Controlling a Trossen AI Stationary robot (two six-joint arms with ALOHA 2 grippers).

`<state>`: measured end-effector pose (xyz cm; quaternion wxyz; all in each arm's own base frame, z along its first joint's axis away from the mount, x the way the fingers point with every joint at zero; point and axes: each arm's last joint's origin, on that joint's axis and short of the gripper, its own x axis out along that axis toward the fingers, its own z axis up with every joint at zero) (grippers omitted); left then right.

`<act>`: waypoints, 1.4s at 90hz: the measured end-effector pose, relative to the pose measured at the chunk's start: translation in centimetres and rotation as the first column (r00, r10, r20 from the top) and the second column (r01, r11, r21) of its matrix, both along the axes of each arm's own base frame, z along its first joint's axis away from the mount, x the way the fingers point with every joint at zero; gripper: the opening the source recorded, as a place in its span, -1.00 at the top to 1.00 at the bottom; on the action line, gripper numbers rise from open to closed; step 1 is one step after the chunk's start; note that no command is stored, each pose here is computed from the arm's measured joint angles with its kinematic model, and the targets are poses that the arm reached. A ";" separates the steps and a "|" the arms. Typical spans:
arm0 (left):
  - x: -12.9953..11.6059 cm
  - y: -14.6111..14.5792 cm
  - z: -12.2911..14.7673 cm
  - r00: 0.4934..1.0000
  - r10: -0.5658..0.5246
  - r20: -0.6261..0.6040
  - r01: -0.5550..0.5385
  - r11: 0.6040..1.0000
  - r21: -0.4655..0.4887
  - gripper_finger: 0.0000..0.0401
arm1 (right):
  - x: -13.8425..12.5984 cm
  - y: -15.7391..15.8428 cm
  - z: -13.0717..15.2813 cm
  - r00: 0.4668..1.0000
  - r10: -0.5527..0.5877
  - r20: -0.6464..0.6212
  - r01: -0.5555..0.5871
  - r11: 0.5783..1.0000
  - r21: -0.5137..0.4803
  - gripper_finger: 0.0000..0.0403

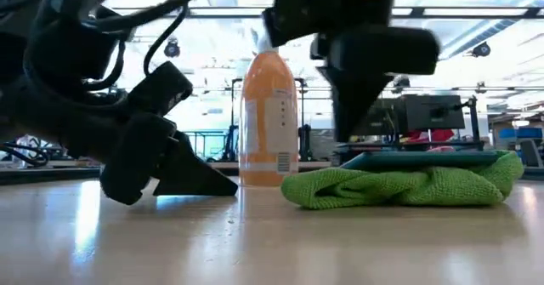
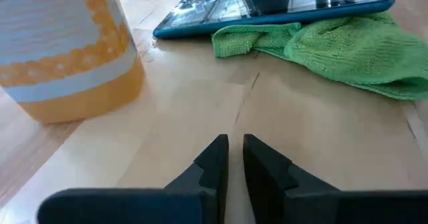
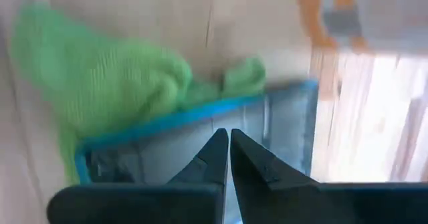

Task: Apply microfiber cloth
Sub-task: Wipe the blue tablet with the green microfiber cloth

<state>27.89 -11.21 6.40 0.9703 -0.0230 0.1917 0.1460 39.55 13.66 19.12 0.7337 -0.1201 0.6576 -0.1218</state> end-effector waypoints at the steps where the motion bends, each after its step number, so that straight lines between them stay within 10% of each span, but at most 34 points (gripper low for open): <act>1: 0.0 0.0 0.0 1.000 0.001 0.000 -0.001 1.000 0.000 0.85 | 0.1 -0.1 -0.1 1.000 0.001 0.000 -0.001 1.000 0.001 1.00; 33: 0.0 0.0 0.0 1.000 0.004 -0.007 -0.004 1.000 0.005 0.85 | 1.2 -0.8 -1.5 0.998 0.053 0.042 -0.058 0.990 0.129 1.00; 74: 0.0 0.0 -0.1 1.000 0.004 -0.010 -0.004 1.000 0.003 0.85 | -2.7 -0.7 -1.4 0.957 -0.081 -0.278 0.094 0.995 0.033 1.00; 107: 0.0 0.1 0.0 1.000 0.007 -0.007 -0.007 1.000 0.002 0.84 | 0.4 -1.1 -0.8 1.000 -0.011 0.003 0.011 0.994 0.111 1.00; 126: 0.0 0.1 -0.1 1.000 0.007 -0.009 -0.007 1.000 0.002 0.84 | 0.6 -2.1 -1.6 0.999 -0.016 -0.046 0.024 0.986 0.167 1.00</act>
